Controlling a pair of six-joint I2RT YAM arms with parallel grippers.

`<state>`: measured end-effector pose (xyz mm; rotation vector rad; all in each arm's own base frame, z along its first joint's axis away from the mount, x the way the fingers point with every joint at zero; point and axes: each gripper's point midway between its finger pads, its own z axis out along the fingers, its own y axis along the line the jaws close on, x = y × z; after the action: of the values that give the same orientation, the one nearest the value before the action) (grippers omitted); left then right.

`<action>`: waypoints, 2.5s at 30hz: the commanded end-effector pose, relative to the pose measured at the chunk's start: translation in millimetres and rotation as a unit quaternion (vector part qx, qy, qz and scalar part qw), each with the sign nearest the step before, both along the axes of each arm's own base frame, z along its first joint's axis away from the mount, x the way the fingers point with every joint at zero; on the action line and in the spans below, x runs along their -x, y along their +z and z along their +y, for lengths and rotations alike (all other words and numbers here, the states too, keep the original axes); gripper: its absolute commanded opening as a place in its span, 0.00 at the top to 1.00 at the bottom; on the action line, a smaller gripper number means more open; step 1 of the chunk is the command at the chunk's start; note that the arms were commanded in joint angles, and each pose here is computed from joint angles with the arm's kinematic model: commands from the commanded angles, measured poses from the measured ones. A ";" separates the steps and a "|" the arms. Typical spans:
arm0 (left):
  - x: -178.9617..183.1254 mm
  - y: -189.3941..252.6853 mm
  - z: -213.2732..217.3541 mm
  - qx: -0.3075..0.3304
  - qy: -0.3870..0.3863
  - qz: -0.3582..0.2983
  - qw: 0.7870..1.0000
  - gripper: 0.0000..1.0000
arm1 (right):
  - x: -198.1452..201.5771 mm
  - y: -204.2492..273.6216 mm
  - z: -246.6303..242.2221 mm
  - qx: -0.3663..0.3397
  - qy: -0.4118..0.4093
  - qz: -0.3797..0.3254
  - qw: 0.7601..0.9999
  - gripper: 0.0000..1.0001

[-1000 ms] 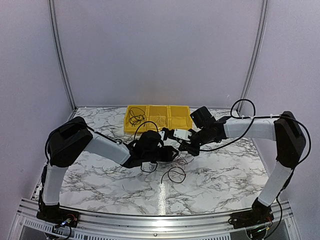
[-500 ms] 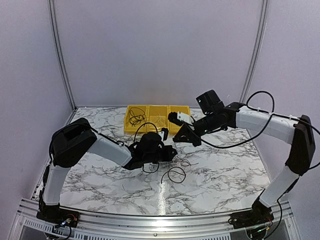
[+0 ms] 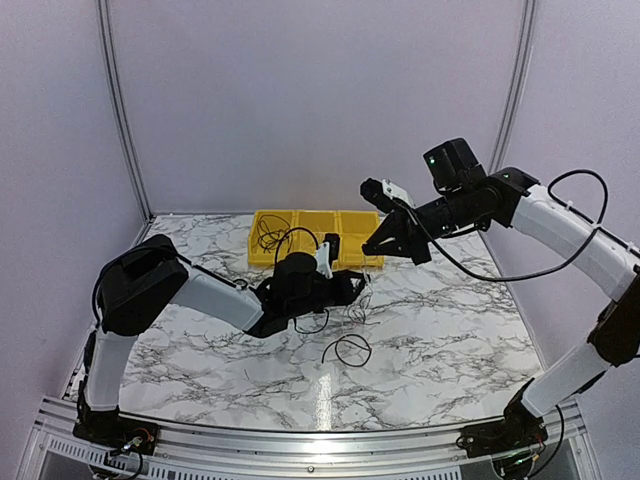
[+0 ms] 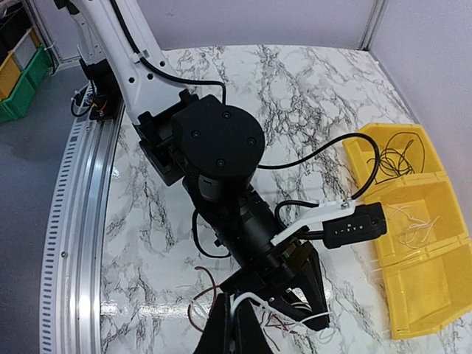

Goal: Untangle the cables

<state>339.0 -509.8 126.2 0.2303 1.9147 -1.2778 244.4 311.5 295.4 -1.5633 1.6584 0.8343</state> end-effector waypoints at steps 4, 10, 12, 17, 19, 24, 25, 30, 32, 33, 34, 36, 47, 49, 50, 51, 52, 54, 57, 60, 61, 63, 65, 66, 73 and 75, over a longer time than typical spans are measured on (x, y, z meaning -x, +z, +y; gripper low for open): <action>14.7 -96.2 44.2 -0.147 0.012 0.072 0.986 0.79 | 13.0 80.3 4.7 -0.117 0.036 -0.082 0.989 1.00; 20.5 -78.5 69.7 -0.161 0.034 0.050 0.985 0.77 | -2.1 75.8 -6.3 -0.123 0.014 -0.072 0.990 1.00; 23.3 -75.3 77.5 -0.165 0.039 0.046 0.984 0.77 | -4.5 78.0 -8.3 -0.124 0.010 -0.078 0.989 1.00; 29.7 -57.0 93.4 -0.165 0.050 0.026 0.985 0.75 | -10.6 70.5 -8.6 -0.116 0.000 -0.076 0.990 1.00; 32.1 -47.0 100.7 -0.167 0.059 0.009 0.984 0.74 | -14.1 63.2 -8.2 -0.110 -0.005 -0.074 0.991 1.00; 37.0 -29.6 121.2 -0.176 0.081 -0.020 0.981 0.70 | -26.3 38.9 -7.4 -0.089 -0.024 -0.068 0.993 1.00; 38.6 -28.6 125.4 -0.178 0.084 -0.023 0.980 0.69 | -28.6 35.7 -7.1 -0.085 -0.026 -0.067 0.994 1.00; 47.3 -27.8 149.2 -0.204 0.099 -0.046 0.973 0.67 | -45.5 20.7 -3.9 -0.066 -0.041 -0.064 0.995 1.00; 48.2 -27.0 161.4 -0.218 0.114 -0.059 0.968 0.67 | -54.2 13.1 -1.8 -0.058 -0.047 -0.058 0.995 1.00; 48.0 -24.0 167.8 -0.222 0.125 -0.067 0.965 0.67 | -59.1 10.0 -0.8 -0.054 -0.051 -0.057 0.996 1.00; 46.9 -23.1 175.5 -0.230 0.141 -0.073 0.960 0.67 | -64.4 5.3 0.6 -0.048 -0.056 -0.054 0.996 1.00; 46.0 -18.7 188.2 -0.241 0.168 -0.087 0.952 0.67 | -78.4 -1.1 2.8 -0.037 -0.073 -0.053 0.995 1.00; 66.8 0.0 212.7 -0.269 0.285 -0.141 0.909 0.66 | -175.8 -38.8 10.2 0.039 -0.190 -0.082 0.978 1.00; 71.4 0.7 209.3 -0.276 0.299 -0.152 0.901 0.67 | -192.7 -41.9 12.2 0.043 -0.206 -0.090 0.973 1.00; 73.4 1.9 208.1 -0.281 0.309 -0.158 0.895 0.66 | -199.9 -43.4 14.2 0.045 -0.213 -0.095 0.971 1.00; 74.9 4.2 208.3 -0.285 0.321 -0.165 0.888 0.67 | -208.9 -46.1 14.6 0.049 -0.224 -0.100 0.968 1.00; 77.4 5.6 208.3 -0.287 0.330 -0.169 0.883 0.67 | -216.7 -49.5 15.9 0.052 -0.232 -0.103 0.966 1.00; 80.1 10.2 214.6 -0.284 0.366 -0.172 0.870 0.68 | -231.3 -53.6 18.4 0.057 -0.244 -0.111 0.962 1.00; 85.9 9.3 227.1 -0.241 0.414 -0.150 0.865 0.71 | -252.6 -59.1 22.1 0.061 -0.261 -0.127 0.955 1.00; 88.2 -3.7 232.6 -0.229 0.426 -0.136 0.865 0.72 | -272.8 -61.0 26.6 0.059 -0.276 -0.147 0.948 1.00; 88.3 -5.7 233.4 -0.232 0.429 -0.138 0.862 0.75 | -279.6 -67.5 28.4 0.062 -0.279 -0.150 0.946 1.00; 87.3 -4.2 230.6 -0.237 0.429 -0.142 0.860 0.78 | -290.1 -75.7 32.3 0.063 -0.284 -0.157 0.944 1.00; 86.7 -2.4 224.4 -0.246 0.424 -0.149 0.859 0.78 | -300.0 -83.1 35.4 0.062 -0.291 -0.159 0.941 1.00; 87.1 -2.6 220.6 -0.252 0.420 -0.153 0.858 0.77 | -304.1 -85.5 37.5 0.061 -0.293 -0.161 0.941 1.00; 92.5 0.0 196.5 -0.283 0.399 -0.181 0.853 0.75 | -328.0 -127.7 44.3 0.086 -0.299 -0.161 0.936 1.00; 93.4 0.2 195.3 -0.284 0.399 -0.183 0.852 0.75 | -329.8 -139.8 44.7 0.094 -0.298 -0.156 0.937 1.00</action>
<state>247.3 -311.2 122.1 -0.0561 1.7265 -0.1312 559.0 358.9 153.6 -1.1542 1.8660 0.1545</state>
